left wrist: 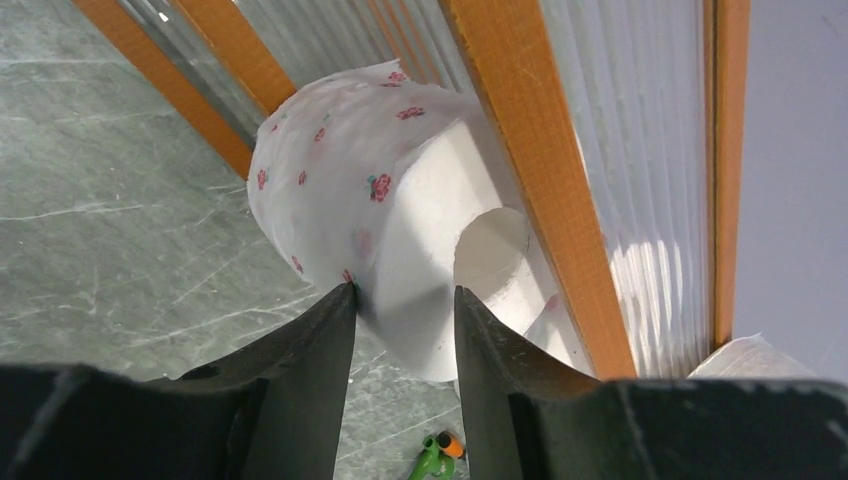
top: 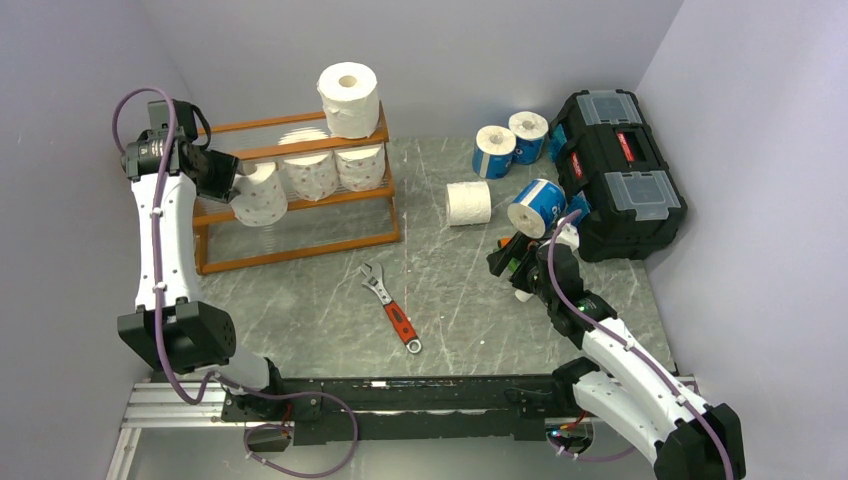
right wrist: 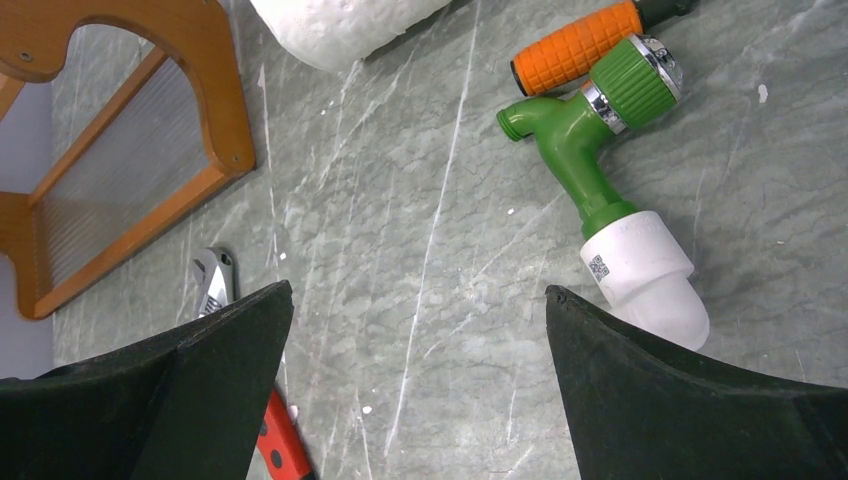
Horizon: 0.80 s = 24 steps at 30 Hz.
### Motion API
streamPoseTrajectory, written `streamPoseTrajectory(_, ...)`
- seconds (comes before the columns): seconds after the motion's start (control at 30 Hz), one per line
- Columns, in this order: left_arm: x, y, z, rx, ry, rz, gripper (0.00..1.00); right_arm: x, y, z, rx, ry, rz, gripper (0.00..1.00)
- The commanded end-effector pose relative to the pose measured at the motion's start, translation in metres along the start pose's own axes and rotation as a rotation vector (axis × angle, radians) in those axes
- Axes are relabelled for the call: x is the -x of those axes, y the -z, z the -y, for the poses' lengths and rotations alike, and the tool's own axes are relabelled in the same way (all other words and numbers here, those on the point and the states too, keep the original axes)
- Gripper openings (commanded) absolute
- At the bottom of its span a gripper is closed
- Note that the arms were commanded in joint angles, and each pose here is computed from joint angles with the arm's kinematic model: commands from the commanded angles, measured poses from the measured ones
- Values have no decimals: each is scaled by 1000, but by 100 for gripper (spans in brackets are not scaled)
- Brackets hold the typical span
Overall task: Place and organize the paper towels onto the shelf
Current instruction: Place the paper towel on the shelf.
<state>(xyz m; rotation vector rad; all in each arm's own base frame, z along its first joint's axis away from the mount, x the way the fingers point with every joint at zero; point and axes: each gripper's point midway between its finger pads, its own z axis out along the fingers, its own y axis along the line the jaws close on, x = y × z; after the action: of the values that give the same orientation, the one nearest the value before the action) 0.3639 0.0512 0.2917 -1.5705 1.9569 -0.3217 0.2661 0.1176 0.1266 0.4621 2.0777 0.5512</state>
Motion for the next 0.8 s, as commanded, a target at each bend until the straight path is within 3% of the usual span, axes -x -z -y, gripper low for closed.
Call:
streamPoseTrajectory(0.0, 1, 19, 7, -75, -16, 22, 46, 10, 2, -4, 14, 3, 37, 99)
streamPoseTrajectory(0.47, 3, 42, -5, -110, -74, 59, 62, 10, 4, -4, 21, 4, 40, 99)
streamPoseTrajectory(0.63, 7, 72, -2, -267, -191, 154, 72, 8, 3, -6, 31, 4, 34, 99)
streamPoseTrajectory(0.77, 0, 73, -8, -383, -337, 232, 80, 4, 1, -7, 46, 3, 19, 99)
